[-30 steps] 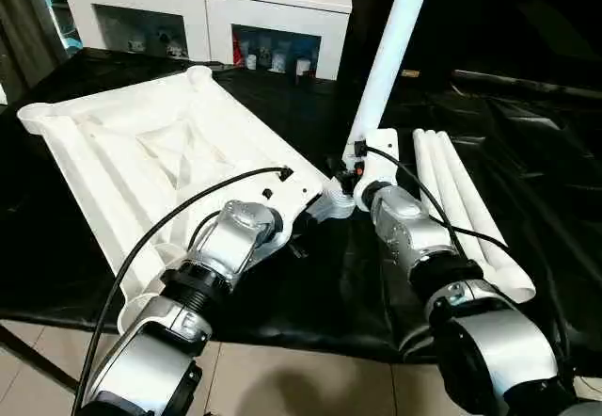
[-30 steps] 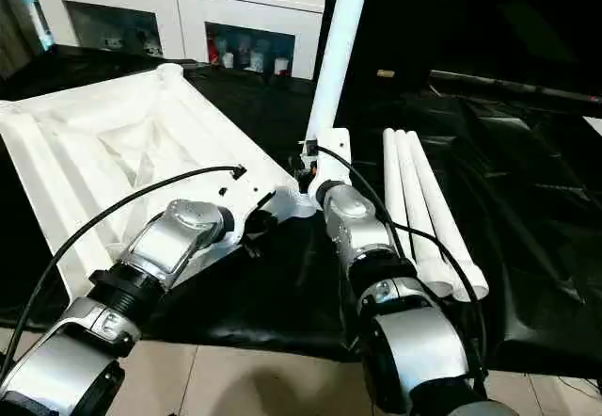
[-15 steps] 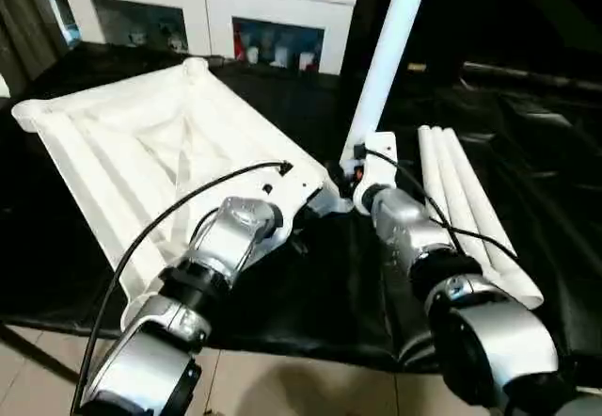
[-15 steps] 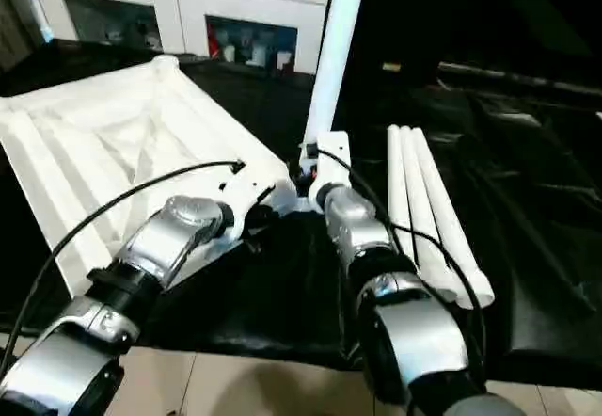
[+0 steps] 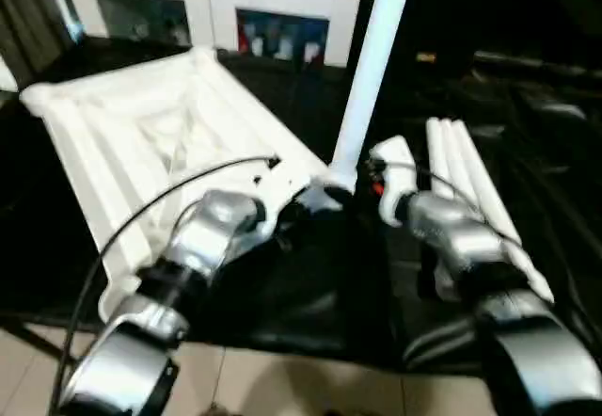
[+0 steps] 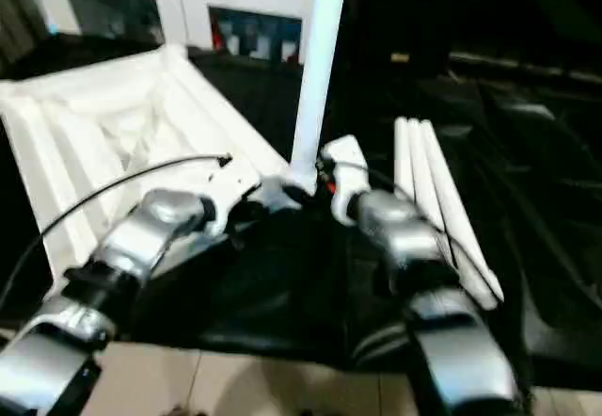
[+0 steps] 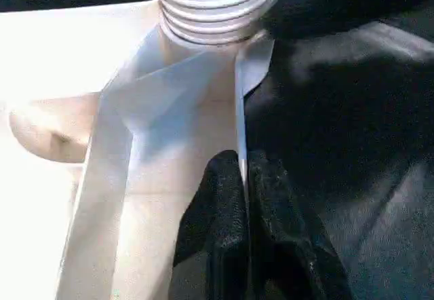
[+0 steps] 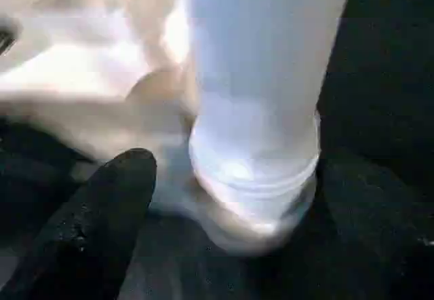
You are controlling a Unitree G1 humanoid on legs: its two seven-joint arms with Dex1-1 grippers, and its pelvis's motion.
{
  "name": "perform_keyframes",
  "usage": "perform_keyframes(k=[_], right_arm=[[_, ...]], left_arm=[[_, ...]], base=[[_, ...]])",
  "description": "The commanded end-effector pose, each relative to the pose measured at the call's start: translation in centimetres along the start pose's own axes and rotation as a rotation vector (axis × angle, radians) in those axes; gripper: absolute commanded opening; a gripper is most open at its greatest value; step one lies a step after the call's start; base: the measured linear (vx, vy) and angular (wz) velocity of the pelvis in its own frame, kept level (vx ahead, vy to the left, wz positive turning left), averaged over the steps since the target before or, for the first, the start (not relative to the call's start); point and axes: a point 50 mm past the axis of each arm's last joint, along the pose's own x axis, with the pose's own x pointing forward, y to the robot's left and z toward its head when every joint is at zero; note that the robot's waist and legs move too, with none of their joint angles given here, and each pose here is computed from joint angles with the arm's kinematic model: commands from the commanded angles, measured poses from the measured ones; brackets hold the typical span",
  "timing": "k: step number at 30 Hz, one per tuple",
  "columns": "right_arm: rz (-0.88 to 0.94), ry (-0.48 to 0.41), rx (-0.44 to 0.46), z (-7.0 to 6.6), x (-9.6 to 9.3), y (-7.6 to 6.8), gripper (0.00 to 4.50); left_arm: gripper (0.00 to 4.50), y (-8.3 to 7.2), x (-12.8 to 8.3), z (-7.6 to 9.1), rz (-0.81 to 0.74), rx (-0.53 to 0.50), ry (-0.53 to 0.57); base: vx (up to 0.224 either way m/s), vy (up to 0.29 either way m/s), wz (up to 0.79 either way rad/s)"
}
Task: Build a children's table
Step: Rotate leg to tighten
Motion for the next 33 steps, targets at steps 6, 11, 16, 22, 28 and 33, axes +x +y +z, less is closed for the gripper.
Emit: perform_keyframes(k=[6, 11, 16, 22, 28, 33], right_arm=[[0.142, -0.010, -0.113, 0.7, -2.7, 0.1, 4.34], [0.174, -0.026, -0.147, 0.9, -3.5, 0.5, 4.34], [0.245, 0.010, -0.179, 0.1, -3.8, 1.2, 4.34], [0.269, 0.042, -0.195, -0.5, -3.8, 1.7, 4.34], [0.261, 0.043, -0.193, -0.5, -3.7, 1.6, 4.34], [0.256, 0.042, -0.191, -0.6, -3.5, 1.6, 4.34]], left_arm=[[0.00, -1.4, -1.4, 0.0, -0.237, 0.126, -0.131], [0.00, -2.0, -2.2, -0.4, -0.316, 0.158, -0.151], [0.00, -2.7, -2.7, -0.5, -0.362, 0.149, -0.195], [0.00, -2.8, -2.9, -0.7, -0.374, 0.161, -0.199], [0.00, -2.8, -2.9, -0.8, -0.376, 0.170, -0.196], [0.00, -2.9, -2.8, -1.2, -0.362, 0.181, -0.173]], base=[[0.000, 0.000, 0.00], [0.000, 0.000, 0.00], [0.000, 0.000, 0.00], [0.000, 0.000, 0.00], [0.000, 0.000, 0.00], [0.000, 0.000, 0.00]])
